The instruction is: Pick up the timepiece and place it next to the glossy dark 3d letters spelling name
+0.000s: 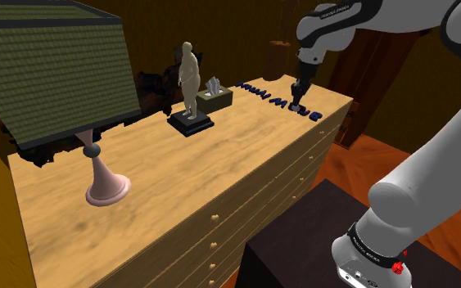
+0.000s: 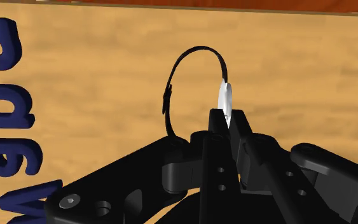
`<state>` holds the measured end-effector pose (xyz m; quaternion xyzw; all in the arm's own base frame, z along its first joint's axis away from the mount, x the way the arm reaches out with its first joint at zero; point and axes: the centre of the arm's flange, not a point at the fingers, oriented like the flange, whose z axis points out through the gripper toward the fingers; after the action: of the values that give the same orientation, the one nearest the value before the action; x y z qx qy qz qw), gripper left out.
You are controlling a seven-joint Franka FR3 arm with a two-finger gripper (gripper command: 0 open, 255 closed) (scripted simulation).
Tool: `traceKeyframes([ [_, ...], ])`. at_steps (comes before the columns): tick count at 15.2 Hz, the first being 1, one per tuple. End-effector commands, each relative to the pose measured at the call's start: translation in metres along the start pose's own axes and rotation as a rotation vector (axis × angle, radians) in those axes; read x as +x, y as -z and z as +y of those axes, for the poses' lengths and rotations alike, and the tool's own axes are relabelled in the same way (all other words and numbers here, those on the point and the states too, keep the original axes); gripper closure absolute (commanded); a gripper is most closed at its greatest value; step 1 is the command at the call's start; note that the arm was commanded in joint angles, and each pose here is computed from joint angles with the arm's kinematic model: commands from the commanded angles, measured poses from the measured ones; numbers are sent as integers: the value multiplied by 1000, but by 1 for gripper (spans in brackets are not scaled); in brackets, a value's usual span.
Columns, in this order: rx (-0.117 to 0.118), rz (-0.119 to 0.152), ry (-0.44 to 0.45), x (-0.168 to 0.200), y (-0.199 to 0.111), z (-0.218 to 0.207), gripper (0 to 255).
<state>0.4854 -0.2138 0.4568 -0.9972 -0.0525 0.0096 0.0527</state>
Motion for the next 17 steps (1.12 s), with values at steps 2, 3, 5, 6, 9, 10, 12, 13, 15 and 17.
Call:
traceKeyframes([
  [2,0,0,1,-14,7,38,255],
  [3,0,0,1,-18,8,51,255],
  [5,0,0,1,-22,4,63,255],
  [6,0,0,1,-22,-1,63,255],
  [9,0,0,1,-22,-17,65,255],
  [10,0,0,1,-22,-22,65,255],
  [12,0,0,1,-21,-33,67,255],
  [13,0,0,1,-21,-38,67,255],
  [15,0,0,1,-21,-48,68,255],
  [17,0,0,1,-21,-59,69,255],
])
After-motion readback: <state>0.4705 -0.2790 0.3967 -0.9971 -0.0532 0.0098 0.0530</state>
